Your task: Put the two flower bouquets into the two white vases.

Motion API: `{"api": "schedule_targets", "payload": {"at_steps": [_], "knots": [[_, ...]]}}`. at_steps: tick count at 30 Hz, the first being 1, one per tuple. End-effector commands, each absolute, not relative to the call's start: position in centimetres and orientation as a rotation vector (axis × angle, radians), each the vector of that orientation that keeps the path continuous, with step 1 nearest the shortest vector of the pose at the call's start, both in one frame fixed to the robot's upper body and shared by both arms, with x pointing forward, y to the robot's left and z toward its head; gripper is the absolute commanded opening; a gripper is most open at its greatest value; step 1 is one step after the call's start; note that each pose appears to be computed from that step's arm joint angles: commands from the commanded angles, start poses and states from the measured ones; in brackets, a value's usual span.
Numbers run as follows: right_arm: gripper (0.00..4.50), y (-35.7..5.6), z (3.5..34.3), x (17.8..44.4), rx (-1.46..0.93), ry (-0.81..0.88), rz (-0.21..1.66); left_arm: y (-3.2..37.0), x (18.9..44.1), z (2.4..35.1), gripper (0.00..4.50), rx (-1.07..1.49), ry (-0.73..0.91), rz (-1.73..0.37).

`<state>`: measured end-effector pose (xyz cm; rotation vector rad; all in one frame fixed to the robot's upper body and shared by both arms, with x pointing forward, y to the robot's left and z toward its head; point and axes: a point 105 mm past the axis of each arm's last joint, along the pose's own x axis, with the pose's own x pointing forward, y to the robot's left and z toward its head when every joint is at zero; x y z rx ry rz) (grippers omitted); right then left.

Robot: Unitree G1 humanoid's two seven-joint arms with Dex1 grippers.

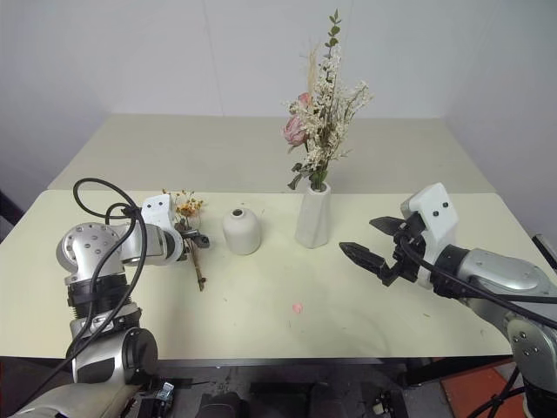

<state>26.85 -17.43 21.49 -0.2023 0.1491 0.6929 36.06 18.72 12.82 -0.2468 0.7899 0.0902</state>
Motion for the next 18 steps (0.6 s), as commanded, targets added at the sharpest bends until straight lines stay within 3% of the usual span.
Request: {"api": "schedule_targets", "payload": {"at_steps": [1, 8, 15, 18], "knots": [[4.49, -17.9, 22.6, 26.4, -0.203, 0.094, 0.646, 17.6, 35.8, 11.2, 4.31, -0.289, 0.898, 0.049], [4.5, -18.7, 22.0, 26.5, -0.15, 0.098, 0.585, 18.0, 36.2, 9.7, 2.73, -0.366, 1.046, 0.098], [4.5, -19.3, 21.4, 26.6, -0.128, 0.108, 0.541, 18.7, 36.1, 8.5, 0.55, -0.405, 1.14, 0.15], [4.5, -19.4, 21.2, 26.7, -0.122, 0.109, 0.527, 18.9, 36.2, 8.3, 0.03, -0.412, 1.148, 0.171]]}}
